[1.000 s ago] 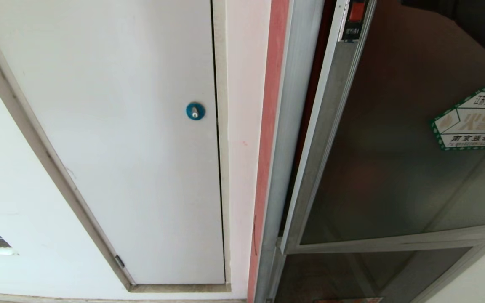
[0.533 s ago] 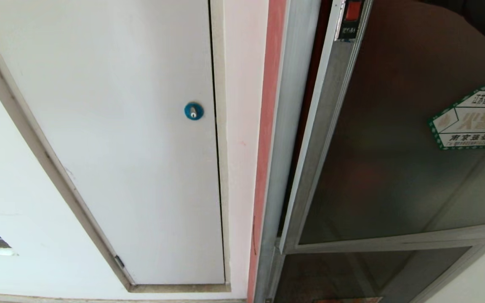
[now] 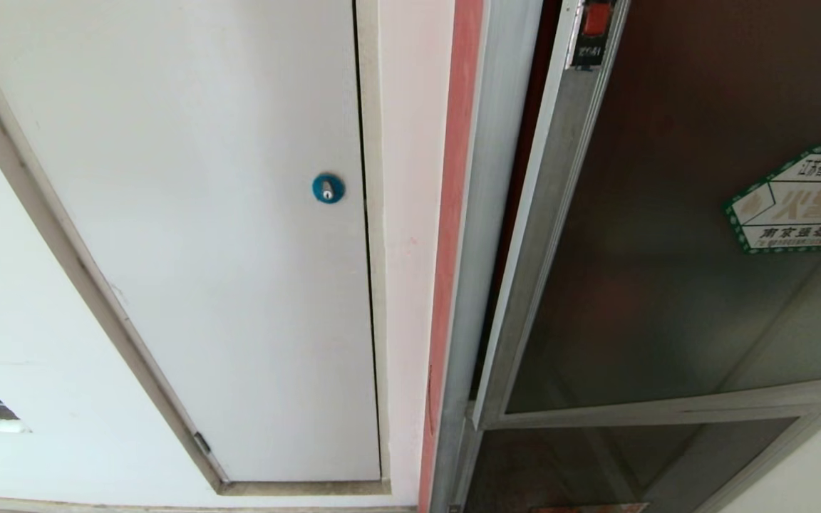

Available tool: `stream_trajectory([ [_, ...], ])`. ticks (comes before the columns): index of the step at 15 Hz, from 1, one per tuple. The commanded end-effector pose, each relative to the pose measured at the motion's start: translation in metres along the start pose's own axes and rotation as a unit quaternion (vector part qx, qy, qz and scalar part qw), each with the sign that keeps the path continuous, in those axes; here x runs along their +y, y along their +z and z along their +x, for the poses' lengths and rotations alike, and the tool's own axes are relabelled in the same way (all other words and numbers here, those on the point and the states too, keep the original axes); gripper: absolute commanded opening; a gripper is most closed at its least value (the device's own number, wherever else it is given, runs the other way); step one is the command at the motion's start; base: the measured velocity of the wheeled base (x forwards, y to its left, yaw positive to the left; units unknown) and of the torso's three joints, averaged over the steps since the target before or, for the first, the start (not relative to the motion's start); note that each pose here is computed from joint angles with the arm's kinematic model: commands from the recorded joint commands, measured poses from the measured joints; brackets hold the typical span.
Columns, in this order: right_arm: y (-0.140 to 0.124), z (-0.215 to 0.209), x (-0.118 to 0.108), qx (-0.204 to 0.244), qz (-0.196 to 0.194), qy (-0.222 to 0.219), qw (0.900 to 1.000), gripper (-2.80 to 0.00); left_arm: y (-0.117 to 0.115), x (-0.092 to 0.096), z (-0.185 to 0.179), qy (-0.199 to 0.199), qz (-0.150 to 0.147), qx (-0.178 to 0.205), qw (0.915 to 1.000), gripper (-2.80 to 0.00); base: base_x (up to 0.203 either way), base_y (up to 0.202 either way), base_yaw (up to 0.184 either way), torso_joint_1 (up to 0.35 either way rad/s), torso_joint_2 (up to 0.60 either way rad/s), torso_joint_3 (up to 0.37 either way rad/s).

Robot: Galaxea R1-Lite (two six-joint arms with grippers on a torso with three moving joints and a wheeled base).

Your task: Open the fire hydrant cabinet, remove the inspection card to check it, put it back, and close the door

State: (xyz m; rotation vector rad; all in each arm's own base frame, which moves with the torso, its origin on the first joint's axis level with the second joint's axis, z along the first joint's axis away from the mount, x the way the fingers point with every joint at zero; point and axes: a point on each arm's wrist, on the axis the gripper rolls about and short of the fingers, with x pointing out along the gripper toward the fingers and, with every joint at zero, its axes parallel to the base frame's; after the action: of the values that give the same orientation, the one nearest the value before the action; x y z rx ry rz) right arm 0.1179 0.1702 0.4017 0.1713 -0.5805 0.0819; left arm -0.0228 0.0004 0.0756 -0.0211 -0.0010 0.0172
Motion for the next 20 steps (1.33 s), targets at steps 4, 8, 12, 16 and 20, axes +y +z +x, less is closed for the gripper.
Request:
stream_trajectory([
  [4,0.023,-0.008,-0.024,0.006,-0.008,-0.006,1.000,-2.80,0.000,0.000,0.000,0.000,0.000,0.000,1.0000,-2.80,0.000,0.000,0.000,0.000,0.00,0.000],
  [8,0.014,-0.009,-0.048,0.046,-0.080,-0.039,0.995,-2.80,0.000,0.000,0.000,0.001,0.000,0.000,1.0000,-2.80,0.000,0.000,0.000,0.000,0.00,0.000],
  [12,0.016,-0.005,-0.086,0.047,-0.139,-0.121,0.982,-2.80,0.000,0.000,0.000,0.000,0.000,0.000,1.0000,-2.80,0.000,0.000,0.000,0.000,0.00,0.000],
  [16,0.036,-0.023,-0.134,0.028,-0.195,-0.231,0.953,-2.80,0.000,0.000,0.000,0.001,0.000,0.000,1.0000,-2.80,0.000,0.000,0.000,0.000,0.00,0.000],
  [20,0.065,-0.070,-0.165,0.012,-0.246,-0.328,0.912,-2.80,0.000,0.000,0.000,0.000,0.000,0.000,1.0000,-2.80,0.000,0.000,0.000,0.000,0.00,0.000],
])
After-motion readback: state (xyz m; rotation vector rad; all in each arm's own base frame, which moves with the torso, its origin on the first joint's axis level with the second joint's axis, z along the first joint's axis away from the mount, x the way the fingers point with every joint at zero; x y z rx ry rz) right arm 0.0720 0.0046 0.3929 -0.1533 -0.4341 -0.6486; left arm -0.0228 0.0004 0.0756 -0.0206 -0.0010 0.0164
